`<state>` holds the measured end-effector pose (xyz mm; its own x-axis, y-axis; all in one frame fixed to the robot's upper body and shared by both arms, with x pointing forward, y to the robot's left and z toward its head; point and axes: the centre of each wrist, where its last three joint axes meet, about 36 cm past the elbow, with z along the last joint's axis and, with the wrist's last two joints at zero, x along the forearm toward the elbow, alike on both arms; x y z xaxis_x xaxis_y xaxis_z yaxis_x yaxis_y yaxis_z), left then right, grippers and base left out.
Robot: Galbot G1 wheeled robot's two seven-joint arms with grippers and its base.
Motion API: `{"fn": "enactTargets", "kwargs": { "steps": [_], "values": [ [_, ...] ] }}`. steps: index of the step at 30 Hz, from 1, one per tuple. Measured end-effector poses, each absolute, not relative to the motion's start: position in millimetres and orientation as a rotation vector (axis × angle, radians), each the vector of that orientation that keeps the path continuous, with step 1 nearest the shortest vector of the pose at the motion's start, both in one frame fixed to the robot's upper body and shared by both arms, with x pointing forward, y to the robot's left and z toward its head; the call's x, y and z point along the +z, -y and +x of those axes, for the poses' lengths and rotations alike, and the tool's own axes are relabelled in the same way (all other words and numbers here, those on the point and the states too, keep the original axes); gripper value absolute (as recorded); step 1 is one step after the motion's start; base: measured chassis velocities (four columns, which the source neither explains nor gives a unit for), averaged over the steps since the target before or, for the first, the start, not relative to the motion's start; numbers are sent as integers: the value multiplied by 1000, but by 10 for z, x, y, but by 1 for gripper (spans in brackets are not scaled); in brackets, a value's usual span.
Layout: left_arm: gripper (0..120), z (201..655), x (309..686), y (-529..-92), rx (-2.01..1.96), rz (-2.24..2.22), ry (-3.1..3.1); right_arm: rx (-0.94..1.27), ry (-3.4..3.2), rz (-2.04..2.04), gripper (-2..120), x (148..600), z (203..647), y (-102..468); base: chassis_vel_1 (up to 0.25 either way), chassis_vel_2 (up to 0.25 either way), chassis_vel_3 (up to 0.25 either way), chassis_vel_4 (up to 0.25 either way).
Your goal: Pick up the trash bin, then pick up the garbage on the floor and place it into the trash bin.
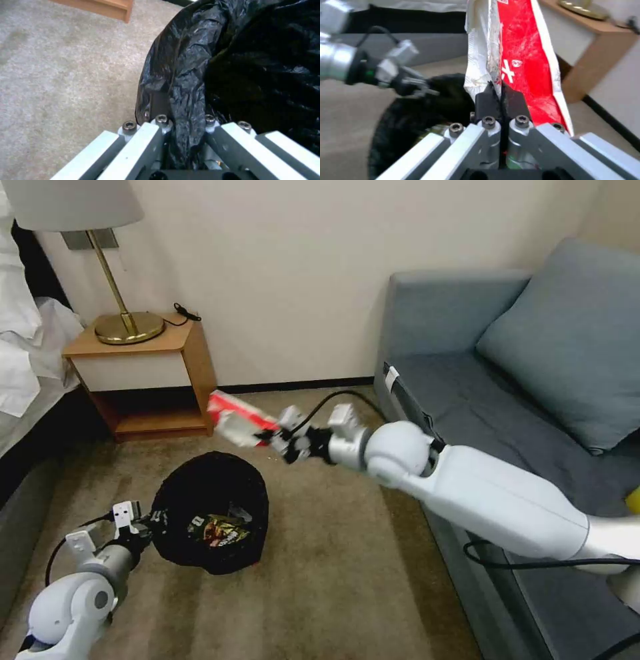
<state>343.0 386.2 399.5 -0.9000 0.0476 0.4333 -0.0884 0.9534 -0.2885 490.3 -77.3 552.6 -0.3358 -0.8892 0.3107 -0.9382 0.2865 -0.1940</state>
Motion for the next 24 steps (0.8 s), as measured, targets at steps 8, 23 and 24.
{"fn": "enactTargets", "kwargs": {
  "steps": [8,23,24],
  "values": [
    [2,3401,4010,-3745,434,17,2658,594,2274,1798,0,5271,4711,589,0,0,0,0],
    [2,3371,4030,-3631,452,14,2651,691,2205,1753,2,4766,4653,580,0,0,0,0],
    [2,3370,4028,-3627,452,13,2650,692,2204,1751,5,4759,4653,581,0,0,0,0]
  ]
}}
